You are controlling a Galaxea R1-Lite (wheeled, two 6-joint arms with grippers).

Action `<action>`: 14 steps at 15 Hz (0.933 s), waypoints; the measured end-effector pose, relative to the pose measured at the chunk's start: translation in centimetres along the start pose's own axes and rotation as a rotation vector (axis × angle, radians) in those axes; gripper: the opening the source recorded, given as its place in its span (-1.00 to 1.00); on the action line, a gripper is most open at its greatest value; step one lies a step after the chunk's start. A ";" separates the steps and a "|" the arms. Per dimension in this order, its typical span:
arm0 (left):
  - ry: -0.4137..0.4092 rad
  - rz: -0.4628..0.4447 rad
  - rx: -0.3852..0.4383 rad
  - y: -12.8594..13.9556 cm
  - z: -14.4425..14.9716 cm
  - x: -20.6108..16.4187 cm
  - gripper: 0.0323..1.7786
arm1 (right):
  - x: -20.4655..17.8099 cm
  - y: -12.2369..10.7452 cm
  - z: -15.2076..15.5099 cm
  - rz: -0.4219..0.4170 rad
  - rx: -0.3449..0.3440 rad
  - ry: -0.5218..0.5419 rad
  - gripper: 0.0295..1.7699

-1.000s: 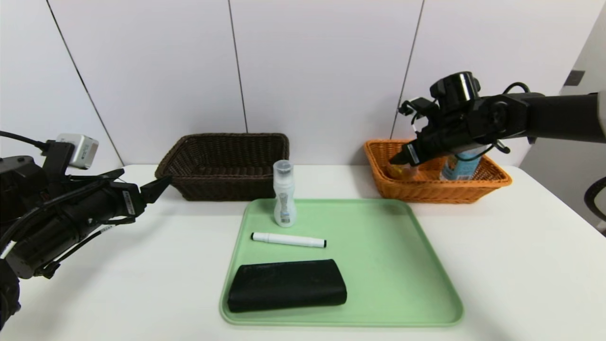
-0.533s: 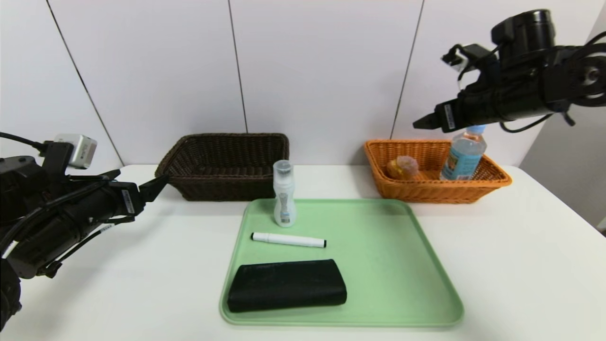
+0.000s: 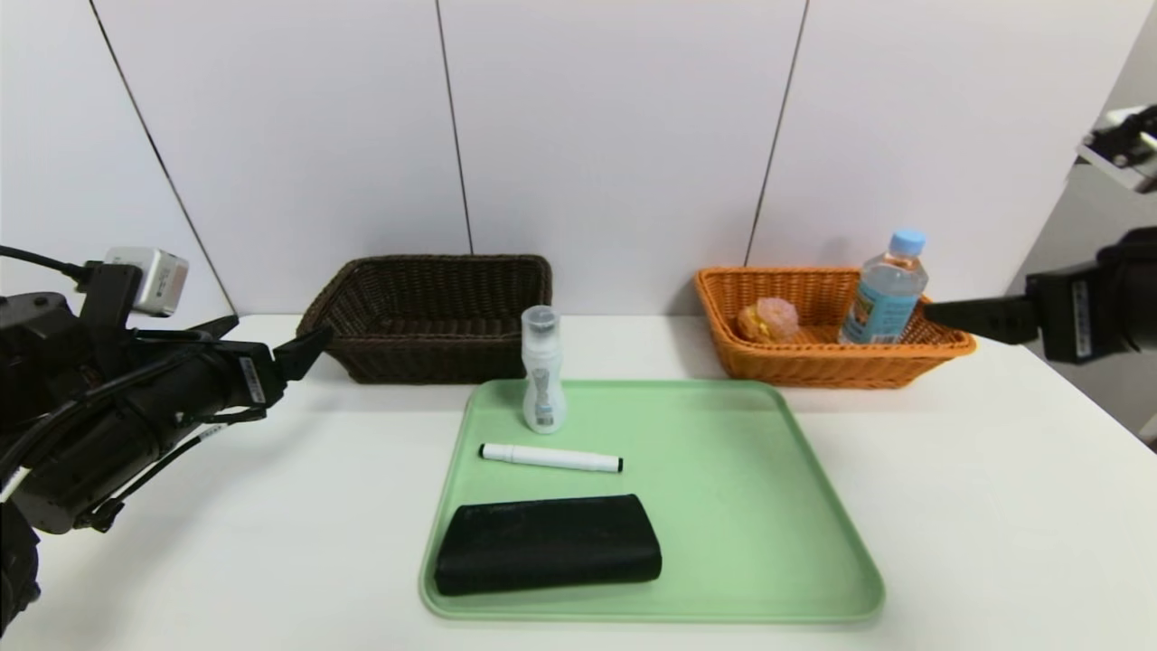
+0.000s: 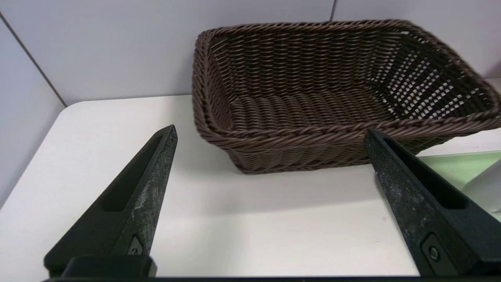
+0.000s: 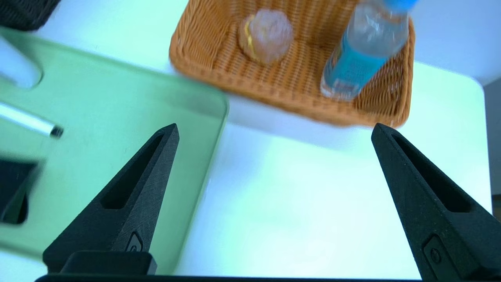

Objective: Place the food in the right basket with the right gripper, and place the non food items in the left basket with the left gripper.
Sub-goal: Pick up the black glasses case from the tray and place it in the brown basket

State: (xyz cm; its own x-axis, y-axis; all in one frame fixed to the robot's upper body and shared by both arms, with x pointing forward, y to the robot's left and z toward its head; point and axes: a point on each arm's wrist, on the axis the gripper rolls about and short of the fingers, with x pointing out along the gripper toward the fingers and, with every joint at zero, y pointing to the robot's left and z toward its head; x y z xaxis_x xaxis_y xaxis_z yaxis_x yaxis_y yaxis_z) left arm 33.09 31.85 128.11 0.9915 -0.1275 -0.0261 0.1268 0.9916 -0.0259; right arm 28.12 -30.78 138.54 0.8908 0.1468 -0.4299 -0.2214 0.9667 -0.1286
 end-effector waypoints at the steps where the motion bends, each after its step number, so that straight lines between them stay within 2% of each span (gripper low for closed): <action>1: -0.027 -0.015 -0.019 -0.8 0.3 -0.1 0.90 | -1.3 0.2 -1.3 0.000 0.002 -0.019 0.91; 3: -0.097 -0.055 -0.051 -2.7 1.2 -0.2 0.90 | -3.3 0.5 -2.8 -0.001 0.005 -0.053 0.91; 5: -0.102 -0.116 -0.037 -4.4 1.5 -0.6 0.90 | -4.4 0.6 -3.6 -0.005 0.005 -0.071 0.91; 7: -0.039 -0.207 0.018 -6.1 1.6 -1.2 0.90 | -5.0 0.7 -4.0 -0.005 0.004 -0.082 0.91; 9: 0.062 -0.308 0.089 -7.2 1.9 -2.1 0.90 | -5.5 0.7 -4.1 -0.007 0.001 -0.091 0.91; 11: 0.148 -0.398 0.186 -7.7 2.8 -2.9 0.90 | -5.7 0.8 -4.4 -0.006 -0.003 -0.090 0.91; 14: 0.231 -0.517 0.352 -8.4 5.6 -3.4 0.90 | -5.7 1.0 -4.9 0.021 -0.033 -0.087 0.91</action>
State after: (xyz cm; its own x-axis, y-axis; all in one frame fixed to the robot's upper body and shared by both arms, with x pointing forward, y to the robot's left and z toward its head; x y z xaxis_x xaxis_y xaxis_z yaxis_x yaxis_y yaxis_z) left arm 28.82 24.12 134.03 0.7739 -0.5508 -0.3126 0.6248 0.7447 0.2345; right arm 20.89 -31.67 136.44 0.9167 0.1861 -0.3536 -0.2520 0.9560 -0.1503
